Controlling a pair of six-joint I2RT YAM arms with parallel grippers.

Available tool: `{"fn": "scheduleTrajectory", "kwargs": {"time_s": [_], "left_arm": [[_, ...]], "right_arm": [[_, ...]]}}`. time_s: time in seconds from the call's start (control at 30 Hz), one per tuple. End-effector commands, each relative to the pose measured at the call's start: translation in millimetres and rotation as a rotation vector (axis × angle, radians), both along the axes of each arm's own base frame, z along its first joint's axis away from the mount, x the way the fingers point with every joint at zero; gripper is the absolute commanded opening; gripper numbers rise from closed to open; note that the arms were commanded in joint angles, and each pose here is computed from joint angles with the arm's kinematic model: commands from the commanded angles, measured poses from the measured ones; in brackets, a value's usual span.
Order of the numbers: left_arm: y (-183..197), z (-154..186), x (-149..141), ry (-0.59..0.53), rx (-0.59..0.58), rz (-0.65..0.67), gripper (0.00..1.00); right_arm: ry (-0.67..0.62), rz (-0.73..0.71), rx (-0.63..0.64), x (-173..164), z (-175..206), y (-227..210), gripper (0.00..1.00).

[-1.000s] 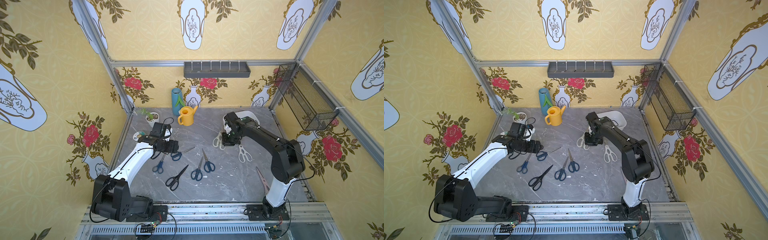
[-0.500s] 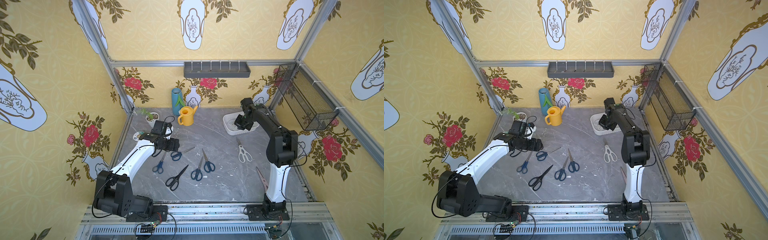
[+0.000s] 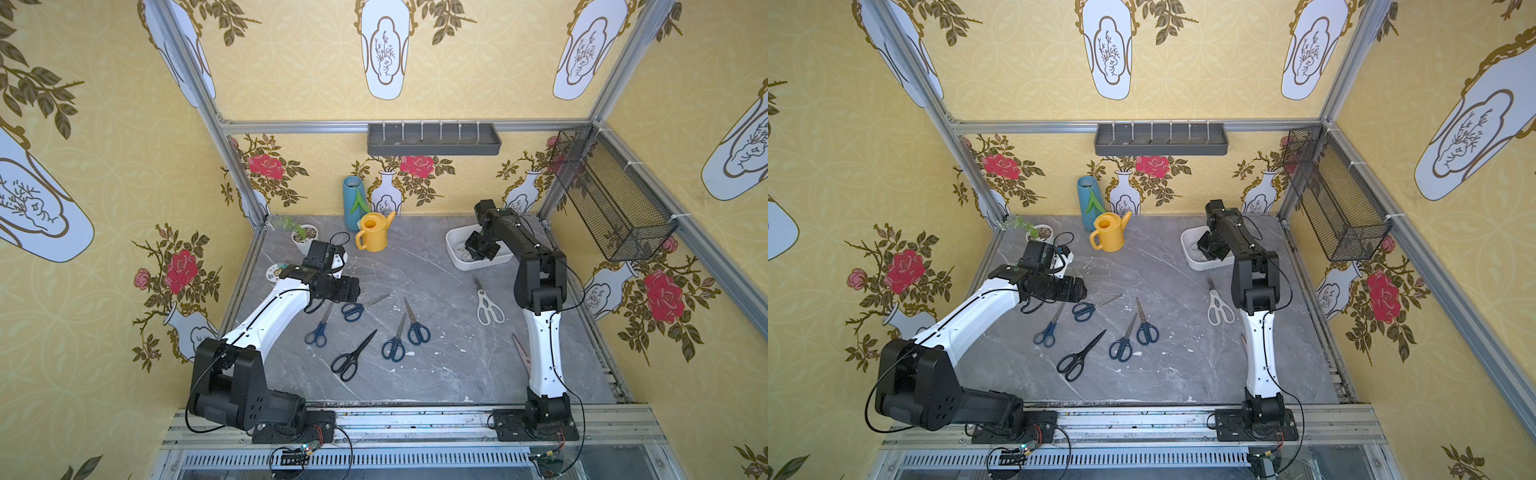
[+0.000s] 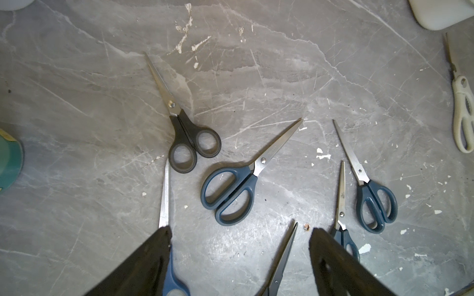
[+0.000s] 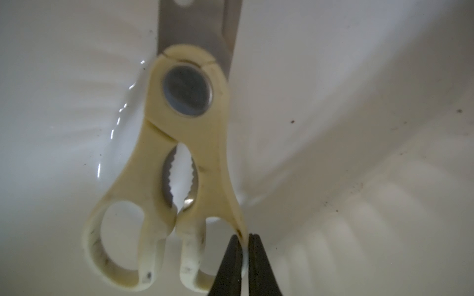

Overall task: Put the scissors into the storage box
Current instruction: Place the scissors in the storage box, then pick up the scissors from the center of the board.

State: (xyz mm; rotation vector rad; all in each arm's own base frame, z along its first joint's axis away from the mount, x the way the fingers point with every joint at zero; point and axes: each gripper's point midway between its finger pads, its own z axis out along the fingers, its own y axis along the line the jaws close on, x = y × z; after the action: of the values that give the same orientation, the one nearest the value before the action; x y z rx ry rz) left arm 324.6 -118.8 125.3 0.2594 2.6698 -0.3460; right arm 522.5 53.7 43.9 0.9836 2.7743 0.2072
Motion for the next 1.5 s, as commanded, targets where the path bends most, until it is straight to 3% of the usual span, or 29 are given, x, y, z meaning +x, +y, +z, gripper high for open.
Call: {"fn": "scheduleTrajectory", "kwargs": {"time_s": [0.0, 0.03, 0.13, 0.23, 0.33, 0.53, 0.7, 1.03, 1.47], "left_arm": [[-5, -4, 0, 0.011, -0.027, -0.003, 0.89], [-5, -5, 0, 0.016, -0.029, -0.002, 0.89], [-6, -7, -2, 0.025, -0.039, 0.003, 0.89], [-5, -8, -4, 0.031, -0.043, 0.011, 0.89], [-4, -10, -7, 0.034, -0.049, 0.032, 0.89], [-4, -15, -15, 0.049, -0.065, 0.041, 0.89], [0, -20, -24, 0.058, -0.052, 0.048, 0.89], [5, -19, -32, 0.043, -0.04, 0.05, 0.89], [5, -16, -31, 0.026, -0.039, 0.045, 0.89]], "right_arm": [[-0.061, 0.013, 0.022, 9, 19, 5, 0.36], [-0.074, 0.024, 0.021, 8, 28, 5, 0.45], [-0.139, 0.069, 0.005, 3, 68, 4, 0.53], [-0.196, 0.188, 0.022, -21, 103, 18, 0.52], [-0.172, 0.379, -0.004, -75, 121, 57, 0.46], [0.009, 0.675, -0.02, -208, 89, 148, 0.41], [0.118, 0.831, -0.067, -266, 43, 192, 0.4], [0.203, 0.906, -0.131, -272, -8, 203, 0.33], [0.261, 0.941, -0.165, -264, -41, 198, 0.26]]}}
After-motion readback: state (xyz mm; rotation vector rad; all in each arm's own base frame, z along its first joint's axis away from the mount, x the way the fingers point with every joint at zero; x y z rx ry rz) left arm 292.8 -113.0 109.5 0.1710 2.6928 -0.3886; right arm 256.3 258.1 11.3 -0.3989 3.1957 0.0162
